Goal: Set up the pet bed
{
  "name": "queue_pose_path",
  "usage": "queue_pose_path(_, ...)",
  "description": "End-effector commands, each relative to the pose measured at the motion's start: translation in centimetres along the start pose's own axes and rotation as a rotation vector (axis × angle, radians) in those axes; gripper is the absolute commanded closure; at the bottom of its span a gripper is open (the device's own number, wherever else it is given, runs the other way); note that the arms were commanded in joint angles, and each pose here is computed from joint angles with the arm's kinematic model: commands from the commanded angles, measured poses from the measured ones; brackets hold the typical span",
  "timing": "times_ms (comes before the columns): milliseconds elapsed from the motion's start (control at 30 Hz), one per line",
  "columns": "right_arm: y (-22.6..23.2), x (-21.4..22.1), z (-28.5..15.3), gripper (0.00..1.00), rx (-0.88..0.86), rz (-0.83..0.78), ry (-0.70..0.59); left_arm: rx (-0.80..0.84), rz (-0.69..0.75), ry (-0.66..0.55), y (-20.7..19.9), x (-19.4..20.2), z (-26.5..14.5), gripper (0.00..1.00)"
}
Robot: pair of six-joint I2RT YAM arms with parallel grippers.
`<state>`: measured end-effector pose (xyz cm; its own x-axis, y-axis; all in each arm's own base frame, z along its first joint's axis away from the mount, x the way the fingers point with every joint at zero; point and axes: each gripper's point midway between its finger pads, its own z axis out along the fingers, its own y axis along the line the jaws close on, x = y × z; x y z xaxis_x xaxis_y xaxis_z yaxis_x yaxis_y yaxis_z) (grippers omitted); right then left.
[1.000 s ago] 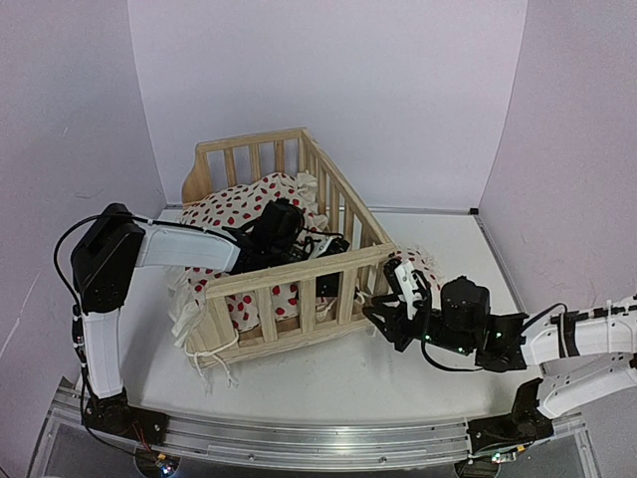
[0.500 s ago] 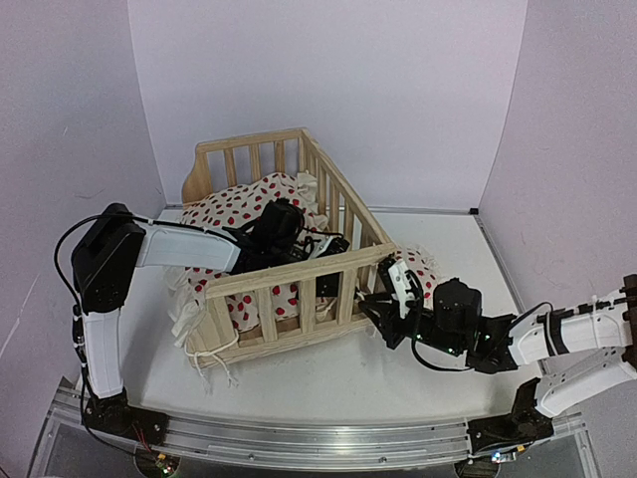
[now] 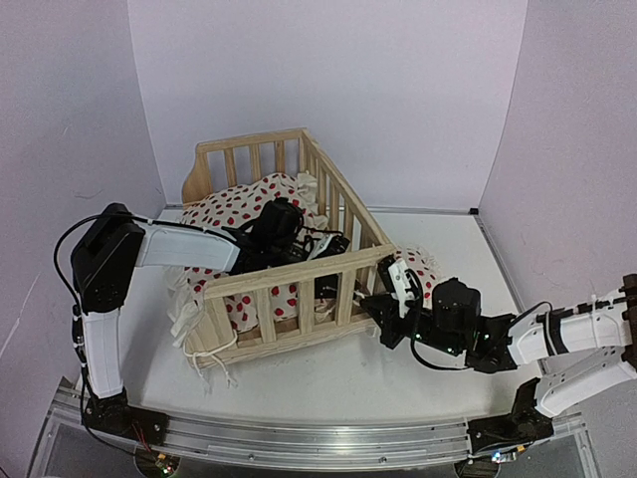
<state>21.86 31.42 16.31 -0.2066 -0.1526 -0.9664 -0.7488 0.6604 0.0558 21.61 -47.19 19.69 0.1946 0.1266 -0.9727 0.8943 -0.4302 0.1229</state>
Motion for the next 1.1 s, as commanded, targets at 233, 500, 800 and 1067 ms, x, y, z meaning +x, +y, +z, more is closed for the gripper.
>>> queue_pose_path(233, 1.4, 4.0, -1.5, 1.0, -0.11, 0.02, 0.119, -0.277, 0.089, 0.035, 2.1, -5.5, -6.3, 0.27)
queue_pose_path(500, 0.0, 8.3, -1.7, 1.0, -0.059, -0.164, 0.187, -0.884, -0.004, 0.076, 7.6, -11.0, -17.5, 0.25)
queue_pose_path(800, -4.3, 13.9, -4.5, 0.79, 0.232, 0.15, 0.448, -0.975, -0.25, -0.255, 2.0, -22.1, -22.9, 0.35)
queue_pose_path(1067, 2.9, 7.6, -7.0, 0.32, -0.165, -0.182, 0.201, -0.813, -0.422, -0.363, -3.4, -23.0, -20.8, 0.43)
